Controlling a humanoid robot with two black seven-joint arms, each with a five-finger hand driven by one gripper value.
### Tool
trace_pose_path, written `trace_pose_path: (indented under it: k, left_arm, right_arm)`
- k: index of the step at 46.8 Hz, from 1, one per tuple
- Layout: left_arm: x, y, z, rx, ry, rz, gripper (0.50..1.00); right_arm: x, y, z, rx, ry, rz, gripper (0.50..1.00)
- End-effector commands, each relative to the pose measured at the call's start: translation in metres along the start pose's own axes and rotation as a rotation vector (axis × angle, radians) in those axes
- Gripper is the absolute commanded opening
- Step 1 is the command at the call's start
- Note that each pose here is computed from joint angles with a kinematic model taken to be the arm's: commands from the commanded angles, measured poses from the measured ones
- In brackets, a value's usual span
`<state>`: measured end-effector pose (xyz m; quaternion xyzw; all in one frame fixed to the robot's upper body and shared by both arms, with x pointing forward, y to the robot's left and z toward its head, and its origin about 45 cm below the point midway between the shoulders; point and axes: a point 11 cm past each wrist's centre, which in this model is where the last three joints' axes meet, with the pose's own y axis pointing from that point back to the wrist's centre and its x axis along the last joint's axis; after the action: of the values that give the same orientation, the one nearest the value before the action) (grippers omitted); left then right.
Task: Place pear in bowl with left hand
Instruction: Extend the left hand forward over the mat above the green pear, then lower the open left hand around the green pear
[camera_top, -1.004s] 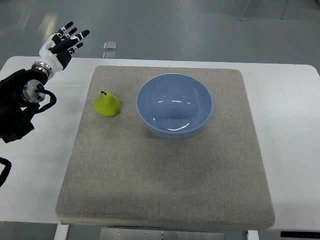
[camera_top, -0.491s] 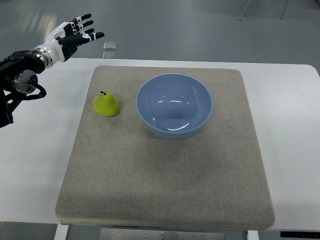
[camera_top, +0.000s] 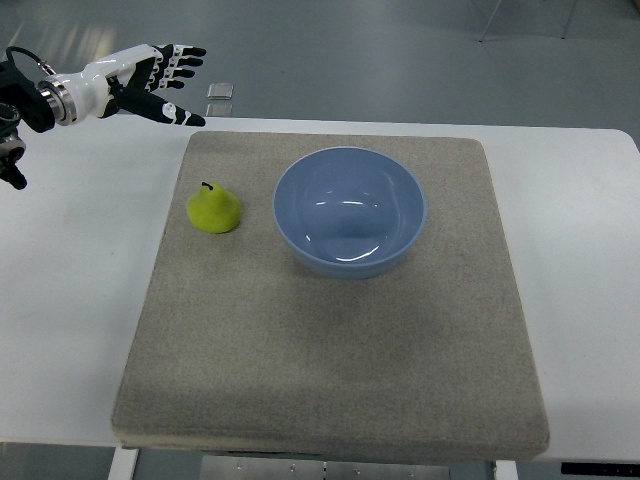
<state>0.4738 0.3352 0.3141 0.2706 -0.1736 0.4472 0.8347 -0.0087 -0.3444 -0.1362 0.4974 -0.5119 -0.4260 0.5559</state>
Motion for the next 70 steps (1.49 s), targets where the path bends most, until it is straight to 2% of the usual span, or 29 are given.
trace_pose_path:
  k: [1, 15, 21, 29, 40, 46, 61, 70]
  left_arm:
    - [0.003, 0.007, 0.008, 0.014, -0.110, -0.058, 0.988]
    - [0.012, 0.024, 0.040, 0.049, -0.402, -0.227, 0.986]
    - [0.007, 0.024, 0.054, 0.019, -0.526, -0.275, 0.986]
    - [-0.017, 0.023, 0.067, -0.022, -0.601, -0.376, 0.988]
    - [-0.024, 0.016, 0.052, 0.043, -0.729, -0.404, 0.988]
    - [-0.041, -0.001, 0.048, 0.033, -0.712, -0.433, 0.988]
    - [-0.051, -0.028, 0.036, 0.043, -0.683, -0.395, 0.990]
    - [-0.065, -0.028, 0.019, 0.079, -0.699, -0.447, 0.990]
  right_arm:
    - [0.000, 0.000, 0.000, 0.000, 0.000, 0.000, 0.926]
    - [0.000, 0.000, 0.000, 0.000, 0.000, 0.000, 0.926]
    - [0.000, 0.000, 0.000, 0.000, 0.000, 0.000, 0.926]
    - [0.000, 0.000, 0.000, 0.000, 0.000, 0.000, 0.924]
    - [0.000, 0.000, 0.000, 0.000, 0.000, 0.000, 0.926]
    - [0.000, 0.000, 0.000, 0.000, 0.000, 0.000, 0.926]
    - [0.000, 0.000, 0.000, 0.000, 0.000, 0.000, 0.924]
    - [0.000, 0.000, 0.000, 0.000, 0.000, 0.000, 0.926]
